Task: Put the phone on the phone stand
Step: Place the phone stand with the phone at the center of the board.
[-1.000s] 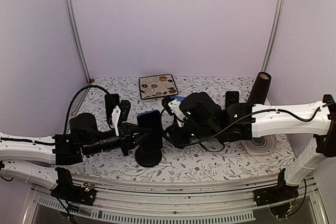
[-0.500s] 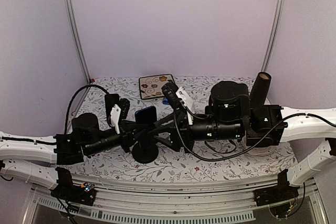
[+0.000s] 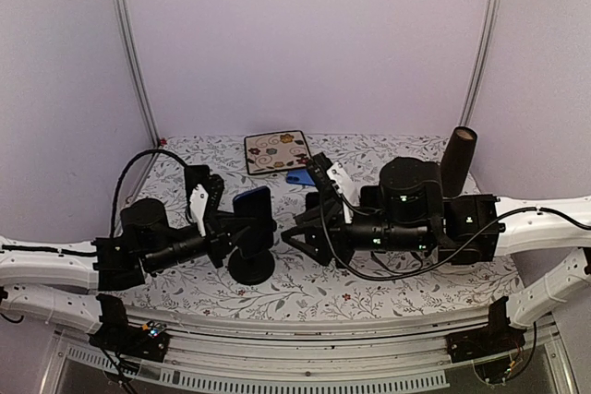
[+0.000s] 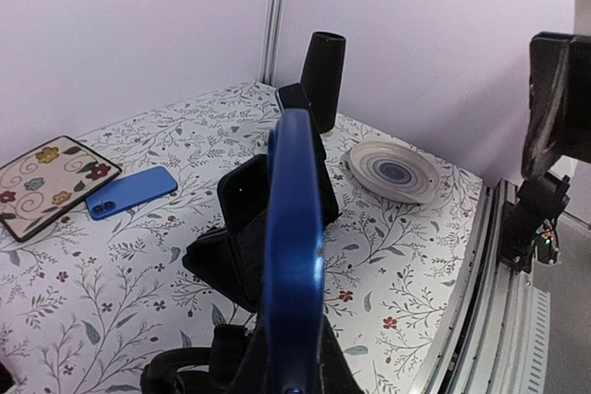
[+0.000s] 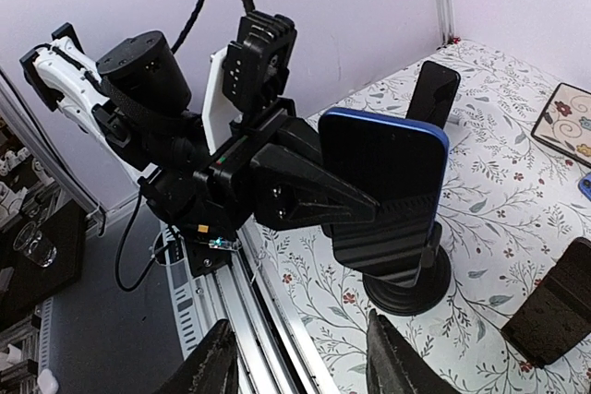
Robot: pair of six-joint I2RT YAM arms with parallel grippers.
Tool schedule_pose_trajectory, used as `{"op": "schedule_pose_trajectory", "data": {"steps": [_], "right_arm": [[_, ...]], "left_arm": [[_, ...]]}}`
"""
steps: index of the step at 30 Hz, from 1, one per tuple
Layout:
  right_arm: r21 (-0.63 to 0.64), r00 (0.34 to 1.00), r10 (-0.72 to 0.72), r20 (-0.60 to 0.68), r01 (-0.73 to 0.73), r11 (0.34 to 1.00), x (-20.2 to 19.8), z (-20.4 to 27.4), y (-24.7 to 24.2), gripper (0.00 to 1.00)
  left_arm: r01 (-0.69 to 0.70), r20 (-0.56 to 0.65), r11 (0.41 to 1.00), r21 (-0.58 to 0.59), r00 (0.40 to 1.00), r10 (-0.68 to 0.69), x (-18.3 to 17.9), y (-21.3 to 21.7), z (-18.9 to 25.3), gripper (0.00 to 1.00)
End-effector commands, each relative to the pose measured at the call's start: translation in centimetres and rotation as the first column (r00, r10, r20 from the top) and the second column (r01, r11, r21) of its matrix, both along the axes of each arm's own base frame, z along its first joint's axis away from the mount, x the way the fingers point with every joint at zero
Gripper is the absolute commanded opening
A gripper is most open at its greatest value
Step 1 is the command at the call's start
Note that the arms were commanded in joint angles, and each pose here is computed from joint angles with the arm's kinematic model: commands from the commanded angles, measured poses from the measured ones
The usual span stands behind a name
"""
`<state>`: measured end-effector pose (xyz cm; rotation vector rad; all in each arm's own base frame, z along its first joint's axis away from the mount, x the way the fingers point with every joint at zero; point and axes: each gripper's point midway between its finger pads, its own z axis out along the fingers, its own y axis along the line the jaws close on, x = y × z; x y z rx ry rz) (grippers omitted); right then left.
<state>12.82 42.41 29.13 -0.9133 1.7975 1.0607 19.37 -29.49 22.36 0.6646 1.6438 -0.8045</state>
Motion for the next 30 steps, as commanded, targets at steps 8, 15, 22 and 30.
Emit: {"op": "schedule_pose_trajectory", "data": {"steps": [8, 15, 22, 30], "right_arm": [[0.099, 0.991, -0.134, -0.001, 0.133, 0.986, 2.4, 1.3, -2.8, 0.49], [0.096, 0.989, -0.147, -0.005, 0.147, 0.985, 2.8, 1.0, -2.9, 0.49], [0.087, 0.988, -0.157, -0.009, 0.157, 0.984, 3.2, 0.7, -2.8, 0.49], [0.077, 0.985, -0.173, -0.012, 0.174, 0.982, 3.7, 0.5, -3.2, 0.5]], "left_arm": [[0.093, 0.226, 0.993, 0.068, 0.968, -0.106, 3.6, 0.8, 2.1, 0.0], [0.206, 0.266, 0.975, 0.079, 0.939, -0.22, 5.1, 0.3, 2.8, 0.0], [0.314, 0.244, 0.947, 0.065, 0.915, -0.32, 7.7, 0.8, 2.8, 0.0], [0.43, 0.22, 0.9, 0.074, 0.873, -0.435, 9.3, 0.5, 2.3, 0.0]]}}
